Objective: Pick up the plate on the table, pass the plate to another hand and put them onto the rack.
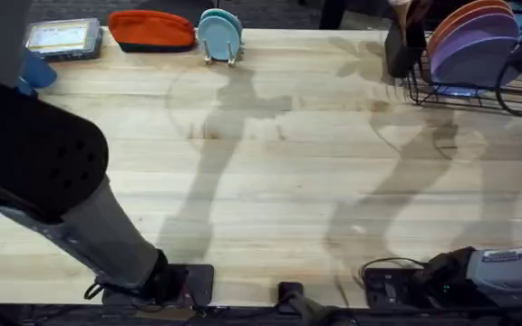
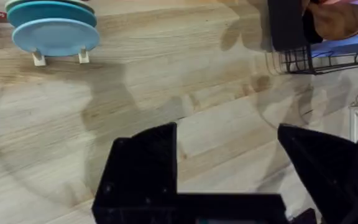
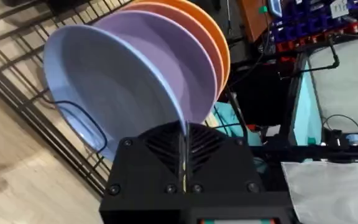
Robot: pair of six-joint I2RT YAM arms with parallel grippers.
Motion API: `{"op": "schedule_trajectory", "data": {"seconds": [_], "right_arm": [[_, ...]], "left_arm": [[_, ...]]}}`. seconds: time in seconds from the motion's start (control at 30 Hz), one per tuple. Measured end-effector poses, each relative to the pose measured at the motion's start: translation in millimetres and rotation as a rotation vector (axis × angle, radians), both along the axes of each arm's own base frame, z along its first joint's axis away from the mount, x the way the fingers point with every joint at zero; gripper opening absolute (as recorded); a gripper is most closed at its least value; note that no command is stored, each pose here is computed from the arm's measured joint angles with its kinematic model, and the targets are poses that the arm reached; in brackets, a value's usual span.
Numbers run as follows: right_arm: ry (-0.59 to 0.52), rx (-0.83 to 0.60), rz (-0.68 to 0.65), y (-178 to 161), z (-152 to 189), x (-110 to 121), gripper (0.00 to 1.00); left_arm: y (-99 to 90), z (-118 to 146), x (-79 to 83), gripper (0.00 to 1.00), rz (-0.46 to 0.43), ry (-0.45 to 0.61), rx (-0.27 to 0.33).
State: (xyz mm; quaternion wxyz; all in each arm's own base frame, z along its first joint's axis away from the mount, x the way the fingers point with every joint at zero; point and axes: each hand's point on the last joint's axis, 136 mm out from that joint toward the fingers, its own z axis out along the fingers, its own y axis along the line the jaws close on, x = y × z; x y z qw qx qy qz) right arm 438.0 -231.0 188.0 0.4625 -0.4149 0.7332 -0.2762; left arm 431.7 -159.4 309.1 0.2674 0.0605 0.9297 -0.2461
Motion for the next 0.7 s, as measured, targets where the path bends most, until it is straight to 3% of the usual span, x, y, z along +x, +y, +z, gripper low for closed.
{"op": "schedule_trajectory", "data": {"seconds": [0.1,0.13,0.17,0.33,0.4,0.7], "right_arm": [[0.003,-0.001,-0.007,-1,-1,0,0.037],[0.006,0.003,-0.008,-1,-1,-1,0.114],[0.015,0.013,-0.008,0,-4,-2,0.222],[0.040,0.034,-0.002,3,-14,0,0.943],[0.041,0.035,-0.001,4,-15,0,0.994],[0.028,0.082,-0.028,3,-11,1,0.998]], "left_arm": [[0.0,0,0.0,0.993,0.000,0.000,0.000],[0.0,0,0.0,0.993,0.000,0.000,0.000],[0.0,0,0.0,0.993,0.000,0.000,0.000],[0.0,0,0.0,0.992,0.000,0.000,0.000],[0.1,0,0.0,0.992,0.000,0.000,0.000],[0.0,0,0.0,0.993,0.000,0.000,0.000]]}}
